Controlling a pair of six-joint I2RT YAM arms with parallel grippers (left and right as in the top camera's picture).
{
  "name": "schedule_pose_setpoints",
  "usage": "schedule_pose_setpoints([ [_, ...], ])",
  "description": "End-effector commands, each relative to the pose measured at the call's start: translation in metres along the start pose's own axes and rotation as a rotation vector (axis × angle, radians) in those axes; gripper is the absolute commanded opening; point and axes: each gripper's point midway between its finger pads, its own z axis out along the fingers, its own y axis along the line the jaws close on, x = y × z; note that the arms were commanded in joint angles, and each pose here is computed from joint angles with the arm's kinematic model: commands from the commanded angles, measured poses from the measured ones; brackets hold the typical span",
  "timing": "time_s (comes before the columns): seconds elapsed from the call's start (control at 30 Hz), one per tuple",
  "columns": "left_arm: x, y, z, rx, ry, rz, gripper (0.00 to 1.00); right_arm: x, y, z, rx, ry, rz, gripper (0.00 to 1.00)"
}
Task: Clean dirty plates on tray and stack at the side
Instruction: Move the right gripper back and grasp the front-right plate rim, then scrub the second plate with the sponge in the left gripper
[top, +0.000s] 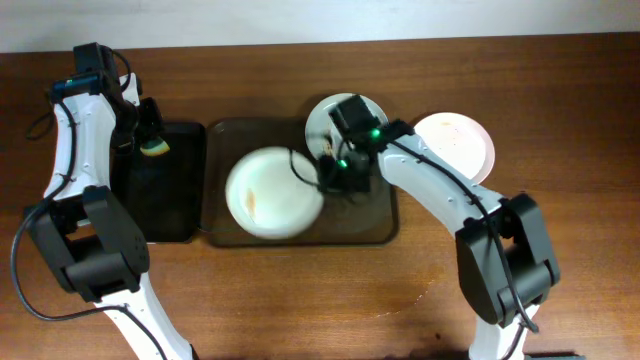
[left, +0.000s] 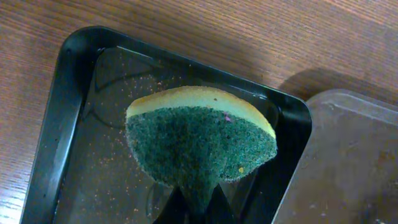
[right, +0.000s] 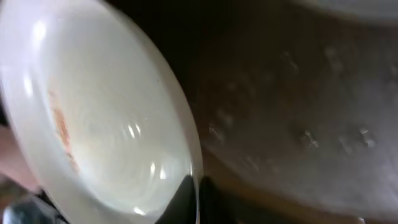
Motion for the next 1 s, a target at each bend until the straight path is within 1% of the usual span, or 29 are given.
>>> schedule_pose_setpoints([
  [0.0, -0.009, -0.004, -0.018, 0.005, -0.047, -0.008, 0.01, -0.031, 0.013, 0.006, 0.100, -0.198, 0.017, 0.04],
  [0.1, -0.007, -0.004, -0.018, 0.005, -0.039, -0.008, 0.01, -0.016, 0.018, 0.024, 0.170, -0.193, -0.029, 0.04],
  [0.17, -0.006, -0.011, -0.018, 0.037, -0.035, -0.004, 0.01, -0.012, 0.017, 0.033, 0.205, -0.198, -0.043, 0.04],
  [0.23, -0.005, -0.023, -0.017, 0.054, -0.031, 0.012, 0.01, -0.016, 0.008, 0.035, 0.209, -0.196, 0.004, 0.04],
  [0.3, -0.002, -0.039, -0.016, 0.064, -0.028, 0.045, 0.01, -0.018, 0.003, 0.040, 0.175, -0.164, 0.037, 0.04],
  [0.37, -0.002, -0.060, -0.015, 0.078, -0.036, 0.086, 0.01, -0.024, 0.002, 0.050, 0.094, -0.123, 0.049, 0.04],
  [0.43, -0.002, -0.079, -0.014, 0.092, -0.049, 0.123, 0.01, -0.027, -0.001, 0.058, 0.048, -0.095, 0.067, 0.08],
  [0.5, 0.001, -0.085, -0.014, 0.100, -0.046, 0.135, 0.01, -0.028, -0.004, 0.058, 0.038, -0.086, 0.079, 0.11],
  [0.6, 0.003, -0.097, -0.015, 0.160, -0.037, 0.141, 0.01, -0.034, -0.003, 0.063, 0.020, -0.100, 0.074, 0.18],
  [0.8, 0.008, -0.111, -0.015, 0.170, -0.031, 0.169, 0.01, -0.044, -0.005, 0.079, 0.020, -0.101, 0.078, 0.20],
  [0.87, 0.009, -0.115, -0.015, 0.172, -0.029, 0.177, 0.01, -0.052, -0.008, 0.089, 0.038, -0.112, 0.079, 0.18],
  [0.9, 0.010, -0.116, -0.015, 0.173, -0.028, 0.178, 0.01, -0.056, -0.010, 0.092, 0.046, -0.119, 0.079, 0.15],
  [0.93, 0.010, -0.117, -0.015, 0.173, -0.026, 0.180, 0.01, -0.059, -0.011, 0.092, 0.056, -0.129, 0.079, 0.09],
  [0.97, 0.013, -0.119, -0.015, 0.174, -0.019, 0.184, 0.01, -0.060, -0.012, 0.092, 0.064, -0.136, 0.080, 0.04],
])
